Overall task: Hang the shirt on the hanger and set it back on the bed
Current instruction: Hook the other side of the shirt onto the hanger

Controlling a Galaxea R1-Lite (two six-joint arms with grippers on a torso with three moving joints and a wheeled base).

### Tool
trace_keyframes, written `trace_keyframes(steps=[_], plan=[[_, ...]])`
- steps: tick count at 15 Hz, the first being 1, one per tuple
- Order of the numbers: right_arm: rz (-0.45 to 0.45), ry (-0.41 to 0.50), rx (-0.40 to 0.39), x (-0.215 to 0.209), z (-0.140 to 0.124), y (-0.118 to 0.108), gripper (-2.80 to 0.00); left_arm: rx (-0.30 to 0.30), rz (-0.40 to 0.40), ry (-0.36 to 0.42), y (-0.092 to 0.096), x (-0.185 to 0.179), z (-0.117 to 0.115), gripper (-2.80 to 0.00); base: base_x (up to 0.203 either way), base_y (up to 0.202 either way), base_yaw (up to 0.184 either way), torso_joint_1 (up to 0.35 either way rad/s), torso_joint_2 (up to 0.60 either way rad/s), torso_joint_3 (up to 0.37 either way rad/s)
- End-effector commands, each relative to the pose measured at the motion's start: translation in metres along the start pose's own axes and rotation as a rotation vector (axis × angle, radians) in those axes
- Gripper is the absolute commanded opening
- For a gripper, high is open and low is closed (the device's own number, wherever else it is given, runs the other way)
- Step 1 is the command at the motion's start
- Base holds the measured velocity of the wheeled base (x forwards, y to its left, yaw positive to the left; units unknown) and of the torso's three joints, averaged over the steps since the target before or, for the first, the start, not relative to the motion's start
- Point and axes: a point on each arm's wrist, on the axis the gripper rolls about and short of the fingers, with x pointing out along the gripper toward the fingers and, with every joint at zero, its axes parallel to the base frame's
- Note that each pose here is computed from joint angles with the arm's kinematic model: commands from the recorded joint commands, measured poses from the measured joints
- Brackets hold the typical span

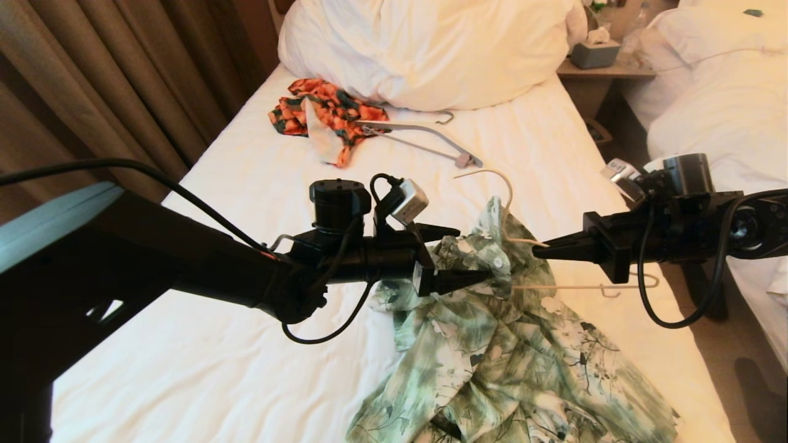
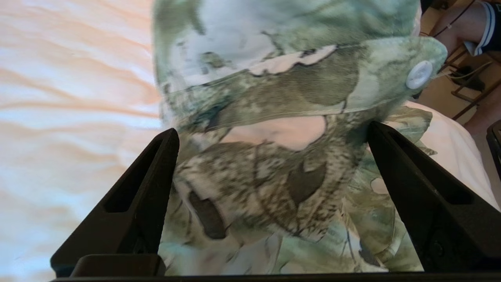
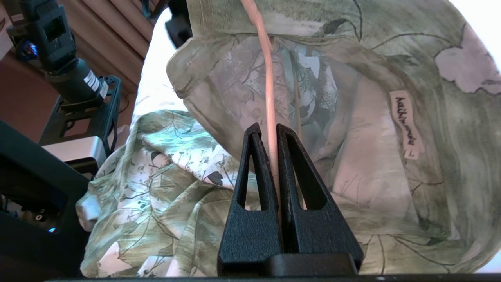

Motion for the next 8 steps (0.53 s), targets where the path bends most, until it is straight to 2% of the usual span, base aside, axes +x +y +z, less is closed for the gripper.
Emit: trace_keyframes(steps=[1, 8], plan=[[0.008, -0.003, -0.001, 0.001, -0.001, 0.000, -2.80, 0.001, -0.018, 0.003, -0.007, 0.010, -0.002, 0.00, 0.000, 0.000, 0.000, 0.000, 0.00, 0.000], [0.019, 0.000, 0.008, 0.005, -0.004, -0.001, -2.80, 0.025, 0.009, -0.018, -0.015, 0.027, 0.010, 0.00, 0.000, 0.000, 0.000, 0.000, 0.00, 0.000]])
